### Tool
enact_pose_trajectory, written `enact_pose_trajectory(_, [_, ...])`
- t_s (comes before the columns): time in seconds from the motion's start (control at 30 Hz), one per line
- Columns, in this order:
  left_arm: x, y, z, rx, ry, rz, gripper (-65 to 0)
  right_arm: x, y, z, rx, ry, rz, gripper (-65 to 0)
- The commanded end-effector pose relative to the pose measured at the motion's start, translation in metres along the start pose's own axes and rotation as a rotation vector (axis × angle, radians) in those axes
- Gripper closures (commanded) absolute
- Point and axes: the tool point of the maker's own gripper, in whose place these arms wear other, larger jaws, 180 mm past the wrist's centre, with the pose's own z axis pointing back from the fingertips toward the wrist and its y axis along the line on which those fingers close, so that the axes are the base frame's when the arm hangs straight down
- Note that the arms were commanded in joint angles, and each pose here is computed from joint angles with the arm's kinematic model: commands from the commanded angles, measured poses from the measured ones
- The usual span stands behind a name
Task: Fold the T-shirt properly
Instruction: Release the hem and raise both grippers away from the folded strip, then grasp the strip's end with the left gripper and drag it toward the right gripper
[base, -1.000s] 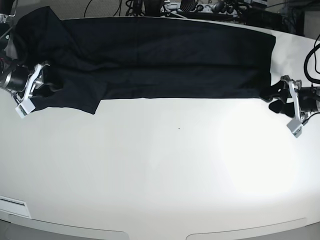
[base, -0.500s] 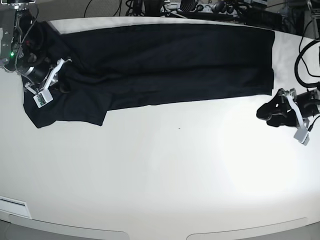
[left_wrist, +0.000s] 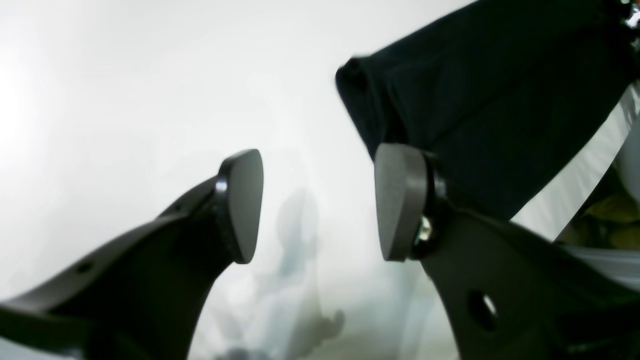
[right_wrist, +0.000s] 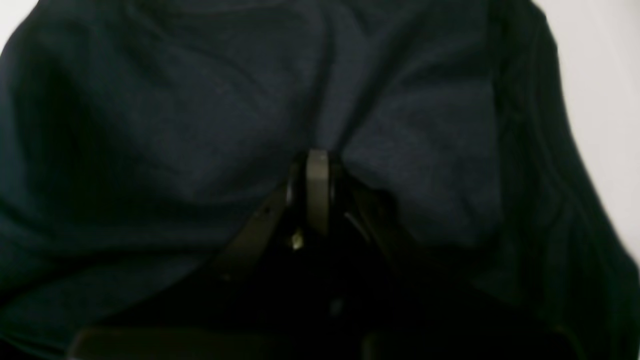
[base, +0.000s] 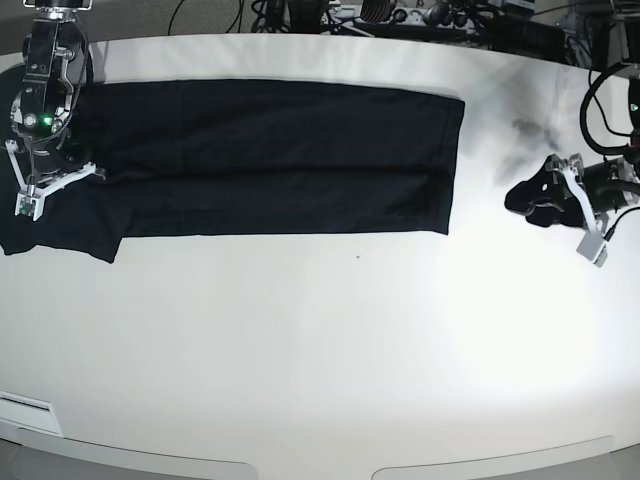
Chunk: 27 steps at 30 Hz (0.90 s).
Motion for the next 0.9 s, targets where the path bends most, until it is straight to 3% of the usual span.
enact_pose_trajectory(0.0, [0.018, -0.001, 0.009, -0.004, -0.049, -0.027, -37.1, -0.004, 0.001, 0.004, 0.025, 0.043, -0.01, 0.0])
enact_pose_trajectory(0.13, [0.015, 0.002, 0.009, 0.012, -0.034, 0.012, -37.1, 0.056, -0.001, 0.03, 0.079, -0.136, -0.029, -25.4])
enact_pose_trajectory(0.2, [0.009, 0.0, 0.007, 0.003, -0.022, 0.032, -37.5, 0.08, -0.004, 0.049, 0.093, -0.222, 0.005, -30.3])
enact_pose_trajectory(0.3, [-0.006, 0.001, -0.001, 0.017, -0.002, 0.079, -37.8, 0.104, -0.014, 0.074, 0.081, -0.309, 0.055, -30.2])
enact_pose_trajectory(0.4, [-0.019, 0.011, -0.011, 0.093, 0.004, 0.148, -37.8, 0.12, -0.031, 0.088, 0.051, -0.349, 0.072, -30.3])
enact_pose_trajectory(0.6, [-0.047, 0.009, -0.024, 0.119, -0.031, 0.298, -37.8, 0.122, -0.075, 0.102, -0.023, -0.352, 0.06, -30.2])
enact_pose_trajectory(0.87, [-0.07, -0.003, -0.048, 0.117, -0.025, 0.392, -37.7, 0.127, -0.091, 0.11, -0.054, -0.36, 0.072, -30.2])
